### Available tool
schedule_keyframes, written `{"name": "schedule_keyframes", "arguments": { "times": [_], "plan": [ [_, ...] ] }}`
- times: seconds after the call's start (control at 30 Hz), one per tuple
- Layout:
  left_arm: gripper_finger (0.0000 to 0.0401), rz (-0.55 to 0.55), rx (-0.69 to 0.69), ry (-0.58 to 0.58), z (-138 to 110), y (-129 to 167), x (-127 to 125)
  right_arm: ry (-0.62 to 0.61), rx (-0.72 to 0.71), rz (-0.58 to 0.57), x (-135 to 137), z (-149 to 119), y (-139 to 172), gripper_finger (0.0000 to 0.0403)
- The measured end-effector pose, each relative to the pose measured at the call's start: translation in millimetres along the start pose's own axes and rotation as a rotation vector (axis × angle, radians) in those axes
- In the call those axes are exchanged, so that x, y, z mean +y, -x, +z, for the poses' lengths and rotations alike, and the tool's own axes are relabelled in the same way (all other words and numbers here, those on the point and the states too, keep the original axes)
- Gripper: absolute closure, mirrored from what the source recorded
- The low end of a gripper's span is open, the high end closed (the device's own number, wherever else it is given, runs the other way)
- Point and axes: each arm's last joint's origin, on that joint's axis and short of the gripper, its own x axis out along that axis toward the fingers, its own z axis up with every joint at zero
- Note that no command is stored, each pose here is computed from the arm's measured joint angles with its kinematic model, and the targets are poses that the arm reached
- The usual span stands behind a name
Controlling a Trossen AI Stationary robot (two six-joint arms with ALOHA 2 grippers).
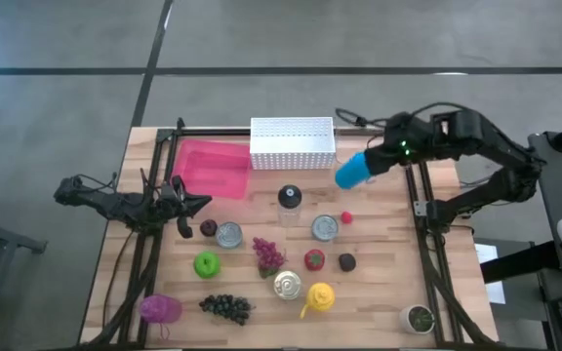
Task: Pick & Place Food Item
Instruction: Put the blue water bottle into the transparent bin
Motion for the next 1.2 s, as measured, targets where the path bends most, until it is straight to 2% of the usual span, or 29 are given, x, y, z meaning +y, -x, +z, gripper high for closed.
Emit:
{"name": "schedule_keyframes", "arguments": {
  "times": [0.17, 0.4, 0.83, 1.2],
  "plan": [
    [0.0395, 0.000, 0.000, 0.000, 0.0, 0.0, 0.0, -0.050, -0.037, -0.041, -10.8, 16.0, -1.0, 0.0339],
    [0.0395, 0.000, 0.000, 0.000, 0.1, 0.0, 0.0, -0.115, -0.040, -0.168, -26.6, 42.9, -21.8, 0.0339],
    [0.0395, -0.001, 0.000, 0.000, 0.1, 0.1, -0.1, -0.148, 0.067, -0.392, -63.9, 92.9, -76.6, 0.0339],
    [0.0395, -0.001, 0.000, 0.000, 0.1, 0.1, -0.1, -0.118, 0.159, -0.475, -84.0, 116.6, -119.0, 0.0339]
  ]
}}
